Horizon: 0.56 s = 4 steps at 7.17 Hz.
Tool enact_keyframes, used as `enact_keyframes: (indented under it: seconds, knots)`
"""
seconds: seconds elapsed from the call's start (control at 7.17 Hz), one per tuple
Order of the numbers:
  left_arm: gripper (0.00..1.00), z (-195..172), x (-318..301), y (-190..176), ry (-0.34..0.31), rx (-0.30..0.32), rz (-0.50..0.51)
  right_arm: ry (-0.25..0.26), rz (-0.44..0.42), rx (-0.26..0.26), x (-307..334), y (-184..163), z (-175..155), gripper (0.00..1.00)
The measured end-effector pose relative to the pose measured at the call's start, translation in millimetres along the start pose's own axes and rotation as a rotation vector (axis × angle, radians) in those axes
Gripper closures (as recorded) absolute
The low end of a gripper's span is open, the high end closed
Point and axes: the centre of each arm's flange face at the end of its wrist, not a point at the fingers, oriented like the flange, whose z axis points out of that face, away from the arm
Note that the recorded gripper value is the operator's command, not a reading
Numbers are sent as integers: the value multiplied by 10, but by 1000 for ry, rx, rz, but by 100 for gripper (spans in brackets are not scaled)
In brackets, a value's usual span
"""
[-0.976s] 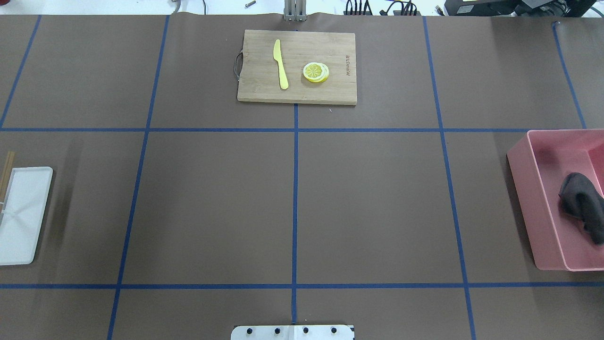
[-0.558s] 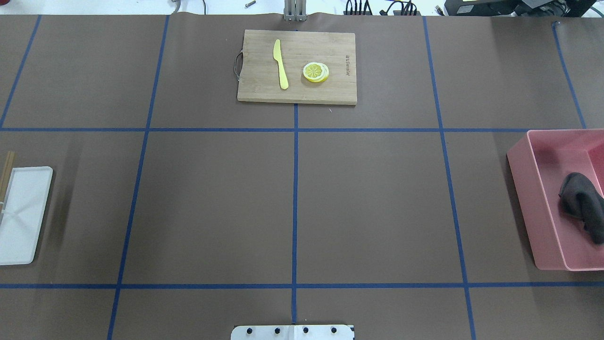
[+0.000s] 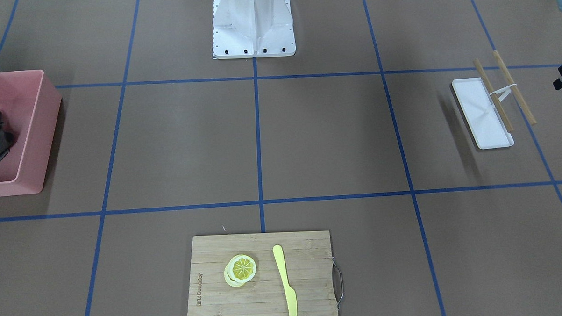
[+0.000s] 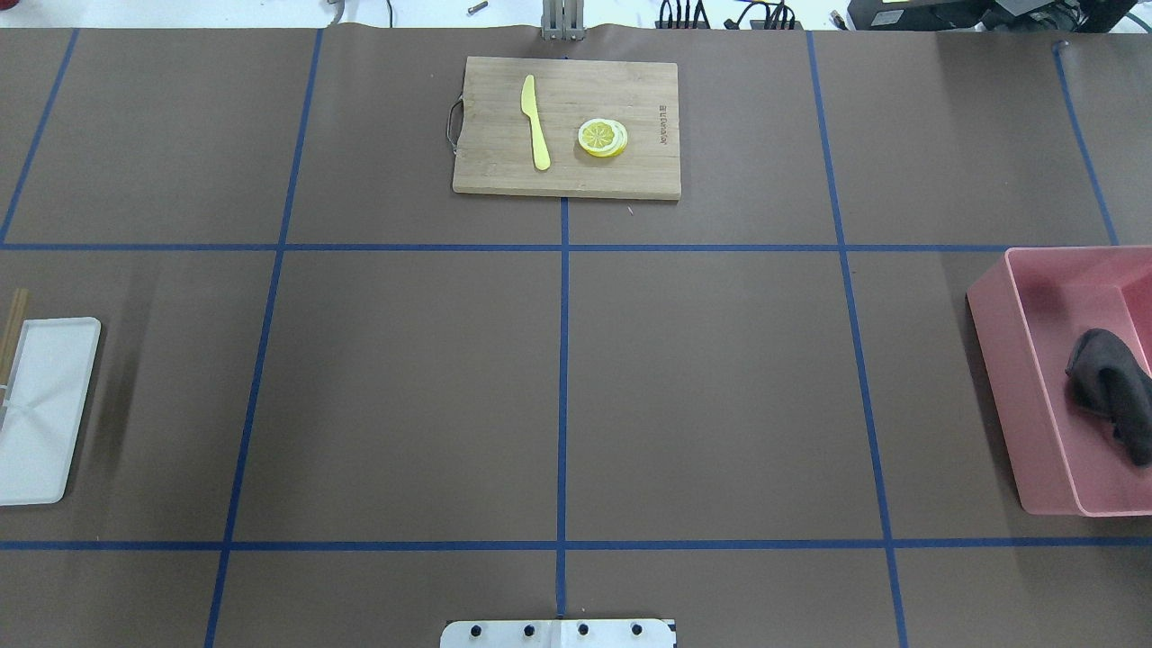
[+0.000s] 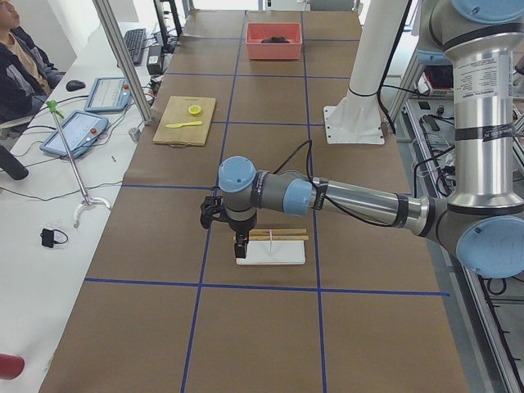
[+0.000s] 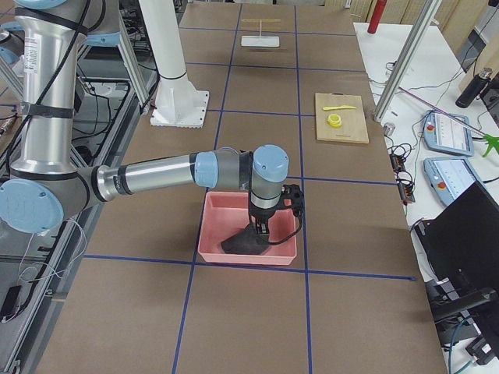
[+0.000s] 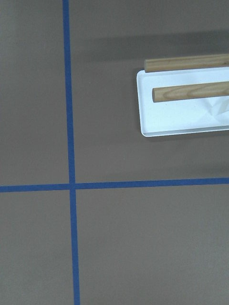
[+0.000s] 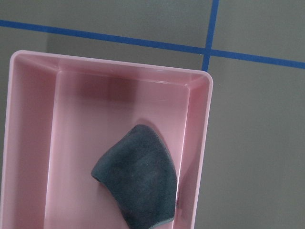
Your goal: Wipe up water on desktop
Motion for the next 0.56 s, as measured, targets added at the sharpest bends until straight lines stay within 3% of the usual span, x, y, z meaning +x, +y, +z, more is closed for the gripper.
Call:
enact_keyframes:
  seconds: [0.56]
  knots:
    - [2,89,38,46,2,-13,17,-12,1,0,-7,0,7,0]
